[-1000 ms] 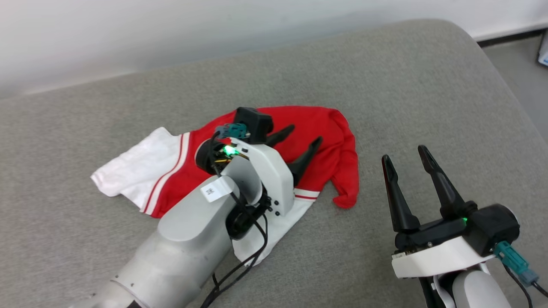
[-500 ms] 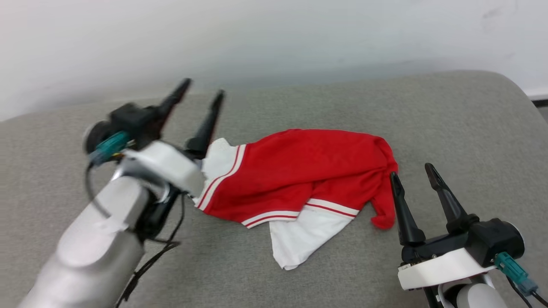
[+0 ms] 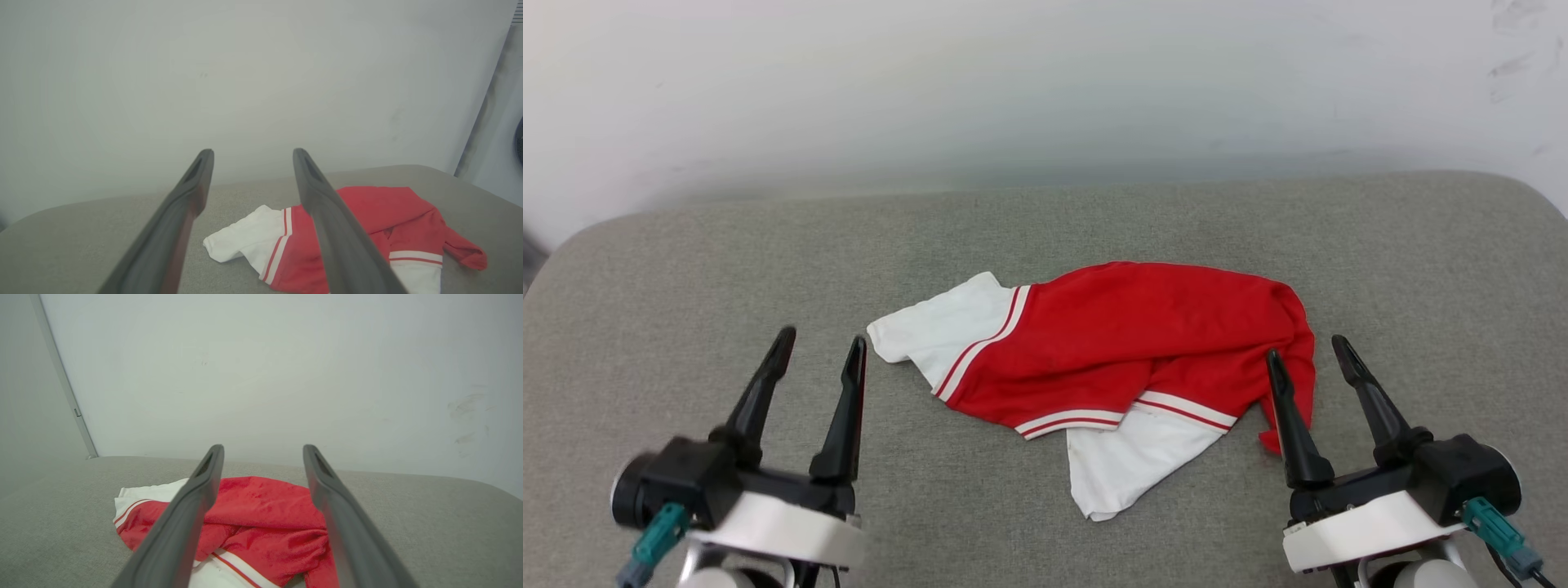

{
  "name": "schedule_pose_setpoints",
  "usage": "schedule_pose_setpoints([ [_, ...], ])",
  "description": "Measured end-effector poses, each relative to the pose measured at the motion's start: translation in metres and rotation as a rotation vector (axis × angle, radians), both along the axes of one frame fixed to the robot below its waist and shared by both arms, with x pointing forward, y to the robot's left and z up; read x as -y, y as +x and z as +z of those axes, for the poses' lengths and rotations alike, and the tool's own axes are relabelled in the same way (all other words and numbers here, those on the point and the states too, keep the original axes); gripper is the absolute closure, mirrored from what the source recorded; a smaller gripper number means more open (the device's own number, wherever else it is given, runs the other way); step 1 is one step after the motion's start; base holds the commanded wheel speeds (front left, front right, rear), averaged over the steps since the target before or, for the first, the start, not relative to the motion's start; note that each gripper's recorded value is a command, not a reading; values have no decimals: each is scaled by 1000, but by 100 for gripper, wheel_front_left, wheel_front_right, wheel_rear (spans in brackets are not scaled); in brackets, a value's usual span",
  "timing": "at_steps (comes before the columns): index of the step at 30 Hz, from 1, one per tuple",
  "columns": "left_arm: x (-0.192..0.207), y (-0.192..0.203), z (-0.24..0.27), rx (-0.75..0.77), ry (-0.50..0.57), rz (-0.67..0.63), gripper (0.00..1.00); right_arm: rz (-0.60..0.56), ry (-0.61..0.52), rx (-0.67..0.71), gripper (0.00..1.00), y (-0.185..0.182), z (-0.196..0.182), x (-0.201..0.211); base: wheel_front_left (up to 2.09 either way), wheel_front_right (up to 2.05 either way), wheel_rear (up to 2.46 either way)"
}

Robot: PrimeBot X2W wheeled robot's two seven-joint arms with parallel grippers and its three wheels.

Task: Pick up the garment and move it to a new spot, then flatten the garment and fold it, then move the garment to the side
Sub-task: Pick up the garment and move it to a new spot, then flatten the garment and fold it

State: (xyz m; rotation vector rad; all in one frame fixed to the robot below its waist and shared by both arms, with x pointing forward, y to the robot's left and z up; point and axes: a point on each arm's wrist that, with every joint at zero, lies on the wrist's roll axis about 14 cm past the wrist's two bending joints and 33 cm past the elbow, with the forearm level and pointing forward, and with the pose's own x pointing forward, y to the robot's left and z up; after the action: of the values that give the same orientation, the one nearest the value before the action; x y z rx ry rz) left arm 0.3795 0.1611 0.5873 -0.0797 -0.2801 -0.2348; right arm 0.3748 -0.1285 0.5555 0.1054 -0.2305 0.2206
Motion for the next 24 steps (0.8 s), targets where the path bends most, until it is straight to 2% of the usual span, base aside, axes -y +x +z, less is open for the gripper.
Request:
schedule_pose_setpoints([
  [6,-1,-22,-23,-49,-20,36,0,8,1,4,0,-2,2,-3,0,0,0],
  [14,-2,-20,-28,-54,-17,38,0,11,0,-7,0,-2,-2,-4,0,0,0],
  [18,0,-17,-33,-66,-17,37,0,13,-36,-24,0,1,-10,-5,0,0,0],
  [22,1,-15,-38,-80,-14,34,0,43,-70,-67,0,4,-20,-15,0,0,0],
  [24,0,-12,-38,-79,-16,37,0,95,-98,-147,0,5,-33,-31,0,0,0],
])
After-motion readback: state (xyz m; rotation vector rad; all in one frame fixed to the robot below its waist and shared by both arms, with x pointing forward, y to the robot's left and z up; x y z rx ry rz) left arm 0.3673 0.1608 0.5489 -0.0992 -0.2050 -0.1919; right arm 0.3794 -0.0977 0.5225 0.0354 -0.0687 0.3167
